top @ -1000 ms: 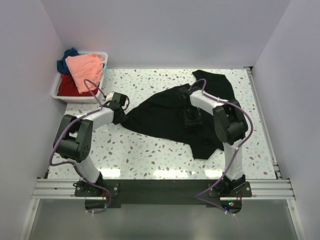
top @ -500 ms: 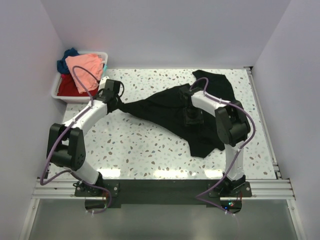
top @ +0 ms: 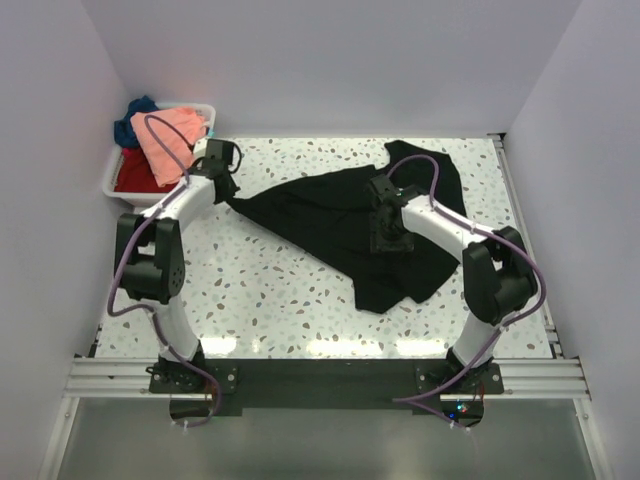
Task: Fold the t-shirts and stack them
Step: Flatten the tshirt out
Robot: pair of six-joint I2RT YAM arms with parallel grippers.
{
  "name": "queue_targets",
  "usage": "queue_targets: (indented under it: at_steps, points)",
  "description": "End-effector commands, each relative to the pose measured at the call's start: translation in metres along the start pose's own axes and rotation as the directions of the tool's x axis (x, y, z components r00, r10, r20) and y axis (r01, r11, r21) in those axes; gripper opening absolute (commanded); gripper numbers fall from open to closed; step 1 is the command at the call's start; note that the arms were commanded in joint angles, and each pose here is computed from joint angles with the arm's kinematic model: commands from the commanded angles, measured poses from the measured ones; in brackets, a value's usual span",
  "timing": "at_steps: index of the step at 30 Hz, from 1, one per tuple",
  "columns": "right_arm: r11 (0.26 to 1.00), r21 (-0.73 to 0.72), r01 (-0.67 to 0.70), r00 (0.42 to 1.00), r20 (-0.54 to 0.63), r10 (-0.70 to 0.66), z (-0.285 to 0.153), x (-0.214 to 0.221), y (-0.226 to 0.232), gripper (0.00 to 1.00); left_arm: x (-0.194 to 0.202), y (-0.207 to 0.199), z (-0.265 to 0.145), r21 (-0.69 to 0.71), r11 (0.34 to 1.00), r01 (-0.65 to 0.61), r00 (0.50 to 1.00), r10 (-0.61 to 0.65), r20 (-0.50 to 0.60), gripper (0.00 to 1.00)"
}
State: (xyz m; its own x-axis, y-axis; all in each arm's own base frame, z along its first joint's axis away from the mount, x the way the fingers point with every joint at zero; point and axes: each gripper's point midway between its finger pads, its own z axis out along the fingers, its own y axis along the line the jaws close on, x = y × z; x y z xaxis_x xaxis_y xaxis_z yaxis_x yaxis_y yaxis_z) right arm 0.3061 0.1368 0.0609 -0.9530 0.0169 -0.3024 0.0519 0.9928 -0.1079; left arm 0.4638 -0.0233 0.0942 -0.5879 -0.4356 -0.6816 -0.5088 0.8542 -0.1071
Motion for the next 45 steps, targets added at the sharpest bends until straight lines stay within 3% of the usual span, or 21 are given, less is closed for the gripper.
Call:
queue_targets:
  at_steps: [1,6,9,13,16,17,19,23,30,33,40,45]
  points:
    - [1.000,0.001,0.016,1.000,-0.007,-0.016,-0.010,0.022,0.011,0.55,-0.035,-0.018,0.015,0.027,1.000,-0.003,0.998,0.001,0.060,0.00]
    - [0.996,0.051,-0.071,0.997,-0.025,0.072,-0.004,0.046,-0.003,0.58,-0.044,-0.017,0.026,0.010,1.000,-0.018,0.998,0.017,0.063,0.00]
    - [0.993,0.080,-0.088,0.996,0.015,0.087,-0.005,0.041,-0.011,0.69,-0.045,-0.004,0.031,-0.023,1.000,-0.003,0.998,0.005,0.061,0.00]
    - [0.988,0.113,-0.103,0.995,-0.002,0.104,0.010,0.036,-0.013,0.68,-0.045,0.012,0.034,-0.048,0.998,0.027,0.998,-0.024,0.057,0.00]
    - [0.988,0.108,-0.111,0.993,-0.029,0.115,0.023,0.034,-0.010,0.37,-0.045,0.018,0.035,-0.049,0.998,0.040,0.998,-0.037,0.051,0.00]
    - [0.988,0.114,-0.101,0.994,-0.041,0.106,0.027,0.035,-0.009,0.12,-0.047,0.019,0.035,-0.048,0.998,0.041,0.998,-0.039,0.053,0.00]
    - [0.988,0.120,-0.097,0.994,-0.032,0.102,0.025,0.028,-0.008,0.00,-0.050,0.020,0.035,-0.047,0.998,0.046,0.997,-0.043,0.058,0.00]
    - [0.988,0.120,-0.100,0.995,0.031,0.097,0.009,0.006,-0.009,0.00,-0.055,0.022,0.035,-0.046,0.998,0.048,0.997,-0.045,0.066,0.00]
    - [0.988,0.089,-0.124,0.966,0.238,0.100,-0.054,-0.072,-0.005,0.00,-0.056,0.020,0.039,-0.040,0.998,0.044,0.998,-0.042,0.055,0.00]
    - [0.988,0.090,-0.125,0.958,0.271,0.096,-0.062,-0.095,-0.005,0.00,-0.052,0.018,0.043,-0.032,0.999,0.040,0.998,-0.039,0.039,0.00]
    - [0.981,0.054,-0.185,0.944,0.287,0.163,-0.033,-0.152,-0.012,0.00,-0.037,0.017,0.054,-0.031,1.000,0.007,1.000,-0.007,-0.008,0.00]
    - [0.980,0.017,-0.200,0.947,0.261,0.188,0.019,-0.202,-0.007,0.00,-0.026,0.018,0.062,-0.033,0.999,-0.014,0.999,0.013,-0.031,0.00]
